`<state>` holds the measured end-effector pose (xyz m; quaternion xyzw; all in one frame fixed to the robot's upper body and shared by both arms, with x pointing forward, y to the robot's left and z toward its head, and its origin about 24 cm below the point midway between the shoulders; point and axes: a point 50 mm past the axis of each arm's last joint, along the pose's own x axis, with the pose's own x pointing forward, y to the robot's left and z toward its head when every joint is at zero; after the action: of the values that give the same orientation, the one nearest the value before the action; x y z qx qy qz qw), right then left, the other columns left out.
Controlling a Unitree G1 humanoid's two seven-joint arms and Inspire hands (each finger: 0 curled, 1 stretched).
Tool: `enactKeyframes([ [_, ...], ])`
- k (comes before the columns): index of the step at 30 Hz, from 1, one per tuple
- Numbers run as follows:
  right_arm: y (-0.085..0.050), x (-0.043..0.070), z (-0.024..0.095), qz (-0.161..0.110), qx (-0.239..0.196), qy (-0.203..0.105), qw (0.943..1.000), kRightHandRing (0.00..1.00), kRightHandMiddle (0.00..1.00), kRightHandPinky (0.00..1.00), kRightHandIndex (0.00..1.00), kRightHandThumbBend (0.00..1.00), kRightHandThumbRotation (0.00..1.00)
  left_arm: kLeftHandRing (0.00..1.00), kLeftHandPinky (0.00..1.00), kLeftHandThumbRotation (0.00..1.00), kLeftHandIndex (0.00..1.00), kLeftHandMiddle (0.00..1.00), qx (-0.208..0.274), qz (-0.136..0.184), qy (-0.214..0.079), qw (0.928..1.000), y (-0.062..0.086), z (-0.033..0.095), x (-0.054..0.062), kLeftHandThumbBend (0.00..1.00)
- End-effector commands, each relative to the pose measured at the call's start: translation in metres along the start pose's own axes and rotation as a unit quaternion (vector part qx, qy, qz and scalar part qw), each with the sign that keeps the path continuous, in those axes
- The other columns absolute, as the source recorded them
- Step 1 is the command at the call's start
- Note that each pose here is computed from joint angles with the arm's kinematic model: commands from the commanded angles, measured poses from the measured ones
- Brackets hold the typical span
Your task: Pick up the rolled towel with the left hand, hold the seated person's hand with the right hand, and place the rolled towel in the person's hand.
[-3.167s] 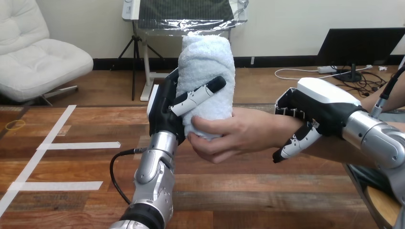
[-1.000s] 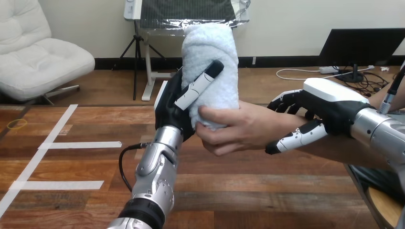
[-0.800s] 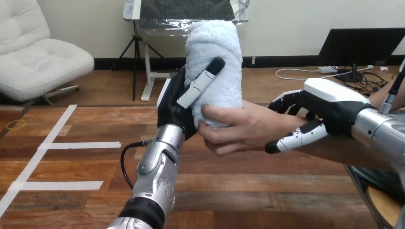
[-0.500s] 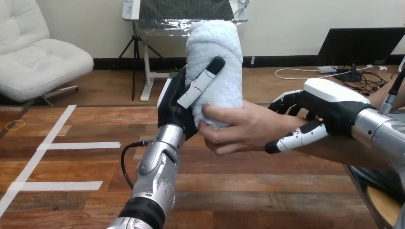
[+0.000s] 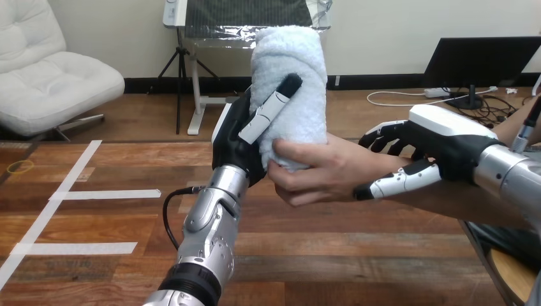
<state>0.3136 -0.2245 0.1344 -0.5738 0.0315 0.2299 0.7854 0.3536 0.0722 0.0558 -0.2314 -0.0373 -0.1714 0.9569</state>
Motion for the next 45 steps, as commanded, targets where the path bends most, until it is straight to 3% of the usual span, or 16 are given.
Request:
enactKeyframes([
  [1,-0.018,-0.012,0.0,-0.034,0.005,-0.017,0.9993,0.8,0.82,0.6,0.85,1.0,0.78,0.81,0.73,0.65,0.78,0.81,-0.019,-0.101,-0.07,0.9922,-0.088,0.012,0.022,0.69],
  [4,-0.019,-0.013,0.0,-0.036,0.016,-0.02,0.999,0.8,0.83,0.61,0.86,1.0,0.81,0.86,0.78,0.77,0.8,0.84,-0.005,-0.102,-0.071,0.9922,-0.086,0.012,0.022,0.68],
  [11,-0.02,-0.017,-0.001,-0.04,0.038,-0.027,0.9981,0.83,0.85,0.65,0.89,1.0,0.84,0.91,0.91,0.89,0.84,0.88,0.002,-0.098,-0.074,0.9924,-0.085,0.011,0.021,0.7],
  [19,-0.02,-0.02,-0.005,-0.059,0.053,-0.037,0.9962,0.82,0.85,0.67,0.9,1.0,0.87,0.96,0.99,0.93,0.85,0.91,0.0,-0.096,-0.076,0.9925,-0.083,0.011,0.02,0.72],
  [29,-0.019,-0.023,-0.007,-0.076,0.065,-0.044,0.9941,0.83,0.86,0.67,0.92,1.0,0.92,0.98,1.0,0.95,0.86,0.92,0.002,-0.093,-0.071,0.9931,-0.079,0.01,0.02,0.7],
  [45,-0.015,-0.024,-0.009,-0.109,0.042,-0.047,0.992,0.82,0.85,0.68,0.9,1.0,1.0,0.96,1.0,0.95,0.85,0.9,0.015,-0.088,-0.068,0.9937,-0.077,0.011,0.02,0.72],
])
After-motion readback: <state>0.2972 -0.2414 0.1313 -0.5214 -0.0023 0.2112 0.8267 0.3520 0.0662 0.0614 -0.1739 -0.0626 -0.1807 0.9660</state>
